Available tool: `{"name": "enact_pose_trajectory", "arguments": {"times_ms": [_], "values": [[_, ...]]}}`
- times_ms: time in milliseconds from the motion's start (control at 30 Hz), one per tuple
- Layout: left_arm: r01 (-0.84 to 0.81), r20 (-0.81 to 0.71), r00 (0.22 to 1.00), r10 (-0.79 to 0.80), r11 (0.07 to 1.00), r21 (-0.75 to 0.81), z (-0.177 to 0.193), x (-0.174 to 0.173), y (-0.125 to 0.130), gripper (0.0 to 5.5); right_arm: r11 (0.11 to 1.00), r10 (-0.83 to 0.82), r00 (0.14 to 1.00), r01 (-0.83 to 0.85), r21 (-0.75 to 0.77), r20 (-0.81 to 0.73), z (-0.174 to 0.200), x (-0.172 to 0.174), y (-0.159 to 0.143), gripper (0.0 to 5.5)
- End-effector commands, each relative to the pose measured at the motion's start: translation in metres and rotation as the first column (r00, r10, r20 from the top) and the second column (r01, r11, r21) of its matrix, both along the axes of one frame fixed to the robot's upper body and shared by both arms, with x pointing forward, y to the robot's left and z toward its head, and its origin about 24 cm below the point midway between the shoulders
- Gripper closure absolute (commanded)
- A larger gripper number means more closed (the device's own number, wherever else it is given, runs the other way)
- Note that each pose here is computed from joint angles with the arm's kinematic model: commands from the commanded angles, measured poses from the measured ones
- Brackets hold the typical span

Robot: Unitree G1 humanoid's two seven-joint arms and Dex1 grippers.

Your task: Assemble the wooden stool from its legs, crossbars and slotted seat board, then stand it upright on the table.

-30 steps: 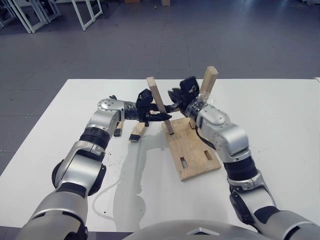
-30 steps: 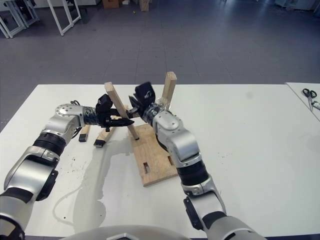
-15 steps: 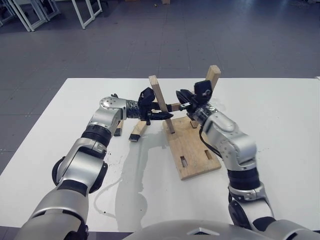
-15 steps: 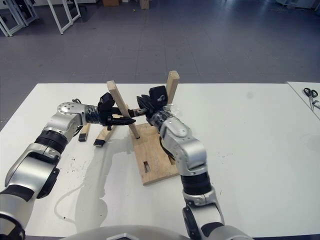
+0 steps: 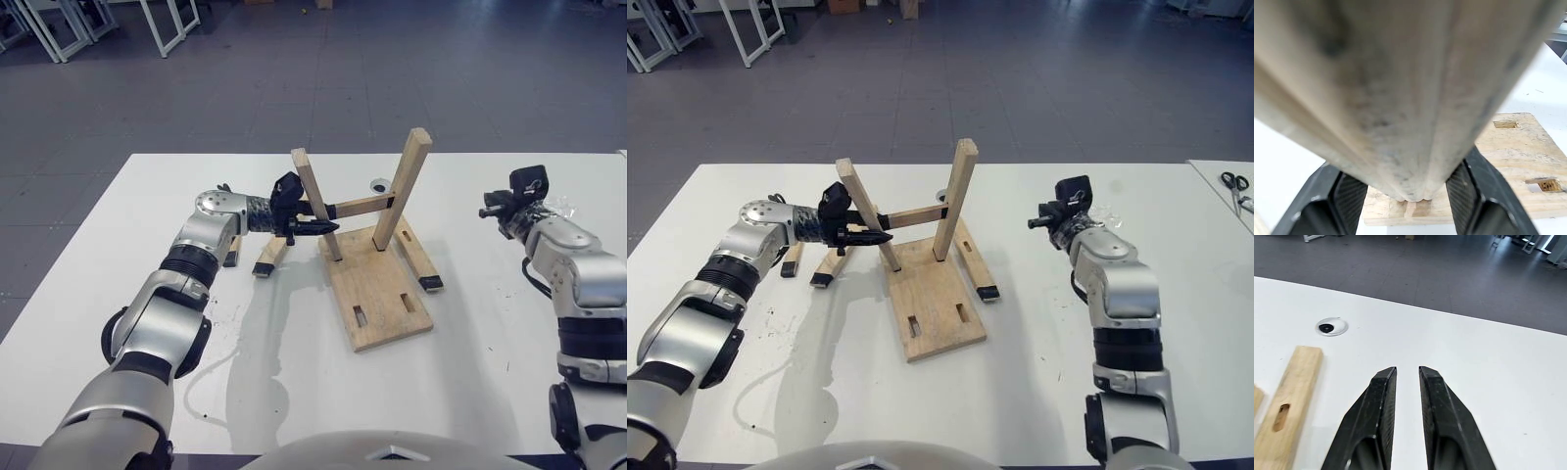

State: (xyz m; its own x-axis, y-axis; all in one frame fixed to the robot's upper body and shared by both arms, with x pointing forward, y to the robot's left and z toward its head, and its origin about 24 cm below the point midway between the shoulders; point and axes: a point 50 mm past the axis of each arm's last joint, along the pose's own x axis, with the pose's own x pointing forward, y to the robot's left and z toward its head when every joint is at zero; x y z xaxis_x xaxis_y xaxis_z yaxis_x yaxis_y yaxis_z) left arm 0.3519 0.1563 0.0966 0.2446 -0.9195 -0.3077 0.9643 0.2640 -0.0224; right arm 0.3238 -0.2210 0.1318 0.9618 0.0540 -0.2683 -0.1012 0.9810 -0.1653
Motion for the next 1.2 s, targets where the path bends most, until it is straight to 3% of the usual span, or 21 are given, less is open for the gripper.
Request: {"name": "enact_pose_trajectory", "arguments": {"times_ms": [33,67,133,200,233,333,433,500,633,733,967,1100,1200], "values": [[0.239,-0.32,0.947,0.029,0.603,0.761,-0.147,-0.089,0.063,3.47,0.699,0.611,0.745,-0.666,0.26,0.266,0.053,-0.033,0.189,4.69],[0.247,-0.321,0.947,0.021,0.592,0.767,-0.146,-0.088,0.063,3.47,0.563,0.697,0.64,-0.768,0.306,0.323,0.066,-0.057,0.21,4.69],[0.264,-0.319,0.948,-0.005,0.574,0.775,-0.142,-0.083,0.061,3.47,0.45,0.725,0.575,-0.812,0.371,0.378,0.08,-0.074,0.218,4.69],[0.275,-0.309,0.95,-0.042,0.576,0.769,-0.137,-0.078,0.056,3.47,0.489,0.689,0.634,-0.764,0.421,0.351,0.075,-0.064,0.206,4.69],[0.273,-0.282,0.956,-0.081,0.6,0.752,-0.133,-0.074,0.05,3.47,0.555,0.655,0.685,-0.722,0.413,0.32,0.069,-0.054,0.194,4.69],[0.252,-0.111,0.963,-0.244,0.679,0.69,-0.118,-0.062,0.032,3.47,0.714,0.538,0.806,-0.592,0.373,0.247,0.058,-0.031,0.143,4.69],[0.28,-0.026,0.935,-0.355,0.691,0.666,-0.107,-0.059,0.027,3.47,0.797,0.492,0.856,-0.516,0.314,0.158,0.049,-0.023,0.089,4.69],[0.286,0.014,0.924,-0.383,0.714,0.64,-0.098,-0.055,0.023,3.47,0.75,0.611,0.789,-0.603,0.272,0.066,0.047,-0.034,0.064,4.69],[0.351,0.07,0.872,-0.485,0.719,0.6,-0.075,-0.049,0.02,3.47,0.546,0.837,0.53,-0.797,0.257,-0.133,0.046,-0.069,0.035,4.69],[0.431,0.114,0.798,-0.592,0.693,0.578,-0.057,-0.047,0.015,3.47,0.503,0.864,0.474,-0.823,0.265,-0.17,0.041,-0.071,0.034,4.69],[0.565,0.224,0.613,-0.758,0.618,0.547,-0.023,-0.047,-0.004,3.47,0.398,0.917,0.35,-0.844,0.36,-0.192,0.006,-0.075,0.066,4.69],[0.577,0.286,0.565,-0.774,0.618,0.534,-0.009,-0.043,-0.014,3.47,0.391,0.916,0.302,-0.819,0.42,-0.264,-0.034,-0.084,0.078,4.69],[0.581,0.273,0.579,-0.768,0.624,0.523,-0.013,-0.042,-0.018,3.47,0.436,0.891,0.316,-0.796,0.419,-0.327,-0.063,-0.087,0.081,4.69]]}}
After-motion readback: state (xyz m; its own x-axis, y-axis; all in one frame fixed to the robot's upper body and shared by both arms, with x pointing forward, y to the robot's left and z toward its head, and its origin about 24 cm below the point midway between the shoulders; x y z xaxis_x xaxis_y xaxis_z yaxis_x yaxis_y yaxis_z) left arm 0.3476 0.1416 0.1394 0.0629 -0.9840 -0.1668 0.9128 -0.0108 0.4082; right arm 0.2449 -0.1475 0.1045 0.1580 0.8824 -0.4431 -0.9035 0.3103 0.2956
